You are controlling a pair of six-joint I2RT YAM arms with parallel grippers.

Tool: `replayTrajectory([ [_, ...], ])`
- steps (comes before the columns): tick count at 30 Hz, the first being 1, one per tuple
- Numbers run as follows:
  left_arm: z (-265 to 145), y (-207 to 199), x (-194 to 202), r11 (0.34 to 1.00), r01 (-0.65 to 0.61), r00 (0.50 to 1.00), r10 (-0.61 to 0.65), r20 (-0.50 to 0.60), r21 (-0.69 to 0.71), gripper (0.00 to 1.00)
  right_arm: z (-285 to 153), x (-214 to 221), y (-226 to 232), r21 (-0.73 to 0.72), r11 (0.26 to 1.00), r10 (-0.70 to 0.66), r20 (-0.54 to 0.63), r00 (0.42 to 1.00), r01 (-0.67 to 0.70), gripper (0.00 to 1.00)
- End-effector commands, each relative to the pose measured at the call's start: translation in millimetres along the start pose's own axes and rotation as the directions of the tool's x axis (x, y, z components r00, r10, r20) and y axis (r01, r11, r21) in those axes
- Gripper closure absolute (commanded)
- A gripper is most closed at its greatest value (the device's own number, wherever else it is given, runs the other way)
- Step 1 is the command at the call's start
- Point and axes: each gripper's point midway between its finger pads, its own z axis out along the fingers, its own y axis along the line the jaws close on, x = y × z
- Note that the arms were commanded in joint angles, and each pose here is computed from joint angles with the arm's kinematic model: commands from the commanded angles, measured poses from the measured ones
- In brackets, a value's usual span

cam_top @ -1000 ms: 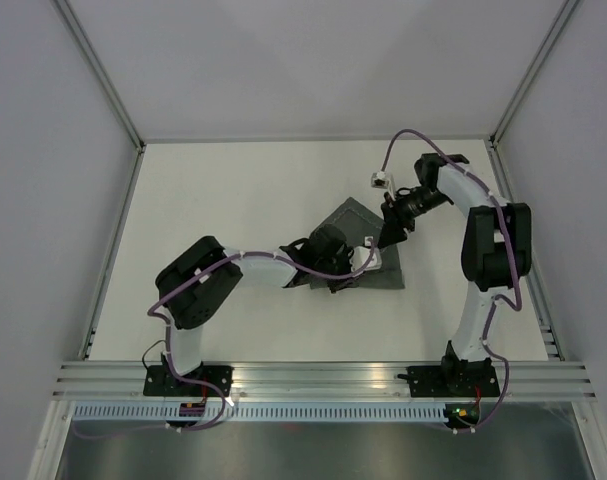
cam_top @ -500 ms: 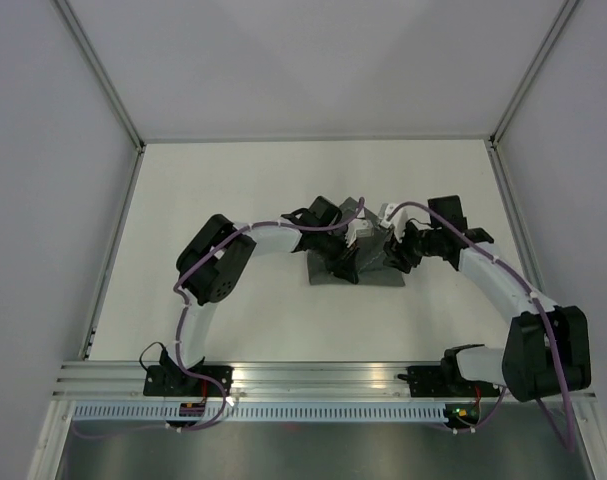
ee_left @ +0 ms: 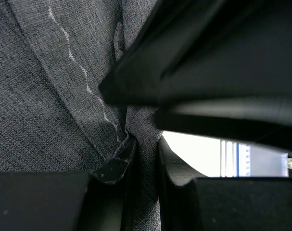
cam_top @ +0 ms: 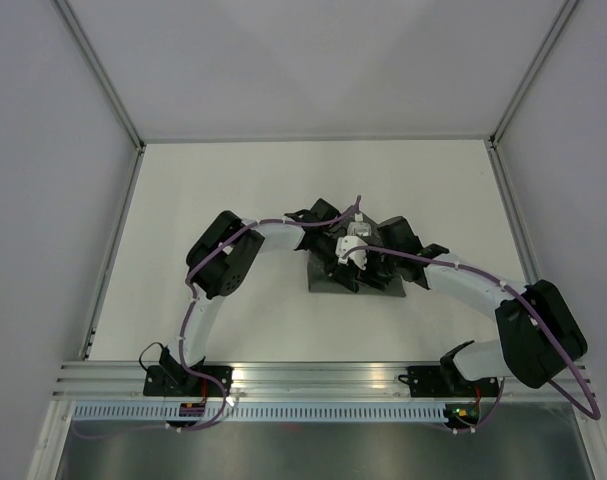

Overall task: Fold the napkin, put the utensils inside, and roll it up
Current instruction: Roll the napkin with the utensil

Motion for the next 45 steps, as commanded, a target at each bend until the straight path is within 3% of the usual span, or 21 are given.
replayTrajectory([
  [1,9,11,39,0.989,0.144,0.986,-0.144,-0.084,-0.017,0.98,7,-3,3,-0.001,0.999,-0.042,-0.012,0.999,0.042,0.41],
  [10,10,15,40,0.987,0.159,0.983,-0.16,-0.085,-0.028,0.98,3,-4,18,-0.074,0.996,-0.042,-0.029,0.999,0.04,0.42],
  [17,9,19,44,0.984,0.176,0.98,-0.179,-0.089,-0.036,0.98,-30,-34,1,0.033,0.998,-0.057,0.049,0.997,0.055,0.42],
  [22,7,21,46,0.982,0.185,0.978,-0.188,-0.086,-0.039,0.98,-45,-38,14,-0.019,0.998,-0.058,0.057,0.997,0.059,0.41],
  [28,6,25,47,0.979,0.197,0.976,-0.201,-0.083,-0.044,0.98,-24,-11,38,-0.151,0.987,-0.051,-0.008,0.999,0.05,0.42],
  [45,8,30,45,0.975,0.219,0.972,-0.221,-0.078,-0.031,0.98,21,13,52,-0.196,0.979,-0.071,-0.07,0.995,0.056,0.43],
])
